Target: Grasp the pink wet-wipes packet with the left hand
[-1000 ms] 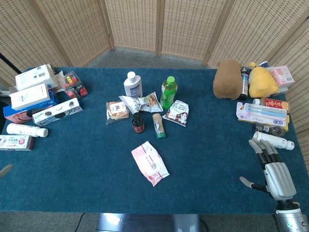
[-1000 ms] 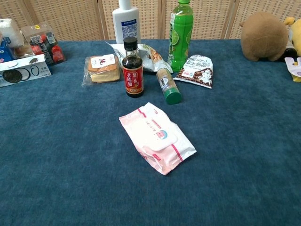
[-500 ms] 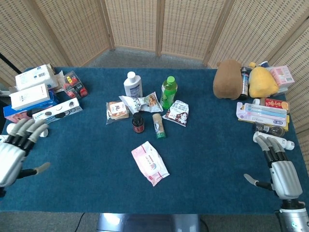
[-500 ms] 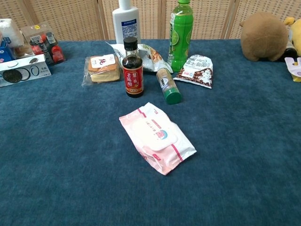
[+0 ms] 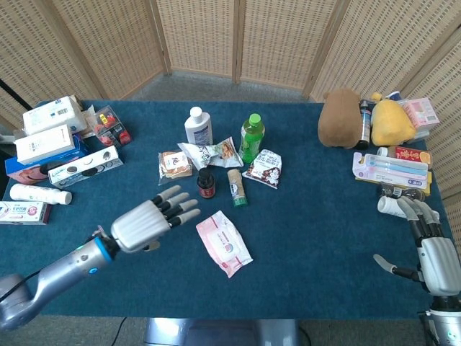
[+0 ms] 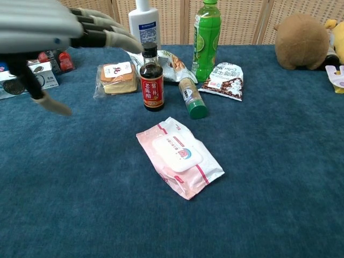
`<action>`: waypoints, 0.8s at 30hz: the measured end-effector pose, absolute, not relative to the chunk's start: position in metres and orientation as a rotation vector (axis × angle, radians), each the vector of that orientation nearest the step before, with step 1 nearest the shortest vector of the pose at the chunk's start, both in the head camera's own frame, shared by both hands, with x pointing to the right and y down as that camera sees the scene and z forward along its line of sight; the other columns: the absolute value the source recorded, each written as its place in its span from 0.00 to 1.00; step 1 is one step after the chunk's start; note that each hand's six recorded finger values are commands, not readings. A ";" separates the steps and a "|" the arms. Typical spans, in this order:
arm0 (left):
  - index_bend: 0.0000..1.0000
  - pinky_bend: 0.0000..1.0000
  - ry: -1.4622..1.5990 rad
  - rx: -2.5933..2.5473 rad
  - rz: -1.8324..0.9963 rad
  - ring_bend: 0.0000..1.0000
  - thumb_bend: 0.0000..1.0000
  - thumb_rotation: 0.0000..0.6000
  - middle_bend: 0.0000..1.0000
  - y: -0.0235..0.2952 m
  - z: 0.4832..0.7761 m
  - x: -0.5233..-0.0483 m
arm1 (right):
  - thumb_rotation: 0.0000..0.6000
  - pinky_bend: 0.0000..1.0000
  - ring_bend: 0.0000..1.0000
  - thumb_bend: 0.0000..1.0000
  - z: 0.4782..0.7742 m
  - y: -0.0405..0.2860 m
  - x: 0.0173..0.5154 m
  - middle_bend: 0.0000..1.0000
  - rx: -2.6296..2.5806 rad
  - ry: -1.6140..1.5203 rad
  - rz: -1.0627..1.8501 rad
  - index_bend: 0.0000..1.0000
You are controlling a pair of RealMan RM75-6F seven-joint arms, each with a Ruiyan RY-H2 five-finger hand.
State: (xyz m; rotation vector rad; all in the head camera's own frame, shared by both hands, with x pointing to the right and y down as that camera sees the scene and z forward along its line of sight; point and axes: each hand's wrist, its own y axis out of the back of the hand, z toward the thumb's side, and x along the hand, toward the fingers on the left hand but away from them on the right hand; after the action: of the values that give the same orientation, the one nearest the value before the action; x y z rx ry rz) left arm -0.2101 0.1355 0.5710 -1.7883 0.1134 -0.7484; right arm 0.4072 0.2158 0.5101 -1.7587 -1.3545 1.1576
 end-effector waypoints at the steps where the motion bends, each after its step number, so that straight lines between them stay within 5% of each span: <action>1: 0.00 0.00 0.070 -1.775 -0.728 0.00 0.00 1.00 0.00 0.136 0.574 -0.198 | 1.00 0.00 0.00 0.00 0.510 0.216 0.407 0.00 -1.761 -1.359 1.155 0.00; 8: 0.00 0.00 -0.132 -1.731 -0.638 0.00 0.00 1.00 0.00 0.153 0.599 -0.136 | 1.00 0.00 0.00 0.00 0.506 0.212 0.411 0.00 -1.772 -1.397 1.133 0.00; 24: 0.00 0.00 -0.277 -1.675 -0.653 0.00 0.00 1.00 0.00 0.169 0.642 -0.091 | 1.00 0.00 0.00 0.00 0.500 0.209 0.417 0.00 -1.771 -1.445 1.113 0.00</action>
State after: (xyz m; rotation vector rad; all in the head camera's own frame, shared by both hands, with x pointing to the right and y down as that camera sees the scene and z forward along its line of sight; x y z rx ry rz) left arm -0.0905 0.1690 0.6416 -1.6752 -0.2768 -0.6530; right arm 0.4172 0.2086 0.5005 -1.7709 -1.4451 1.1133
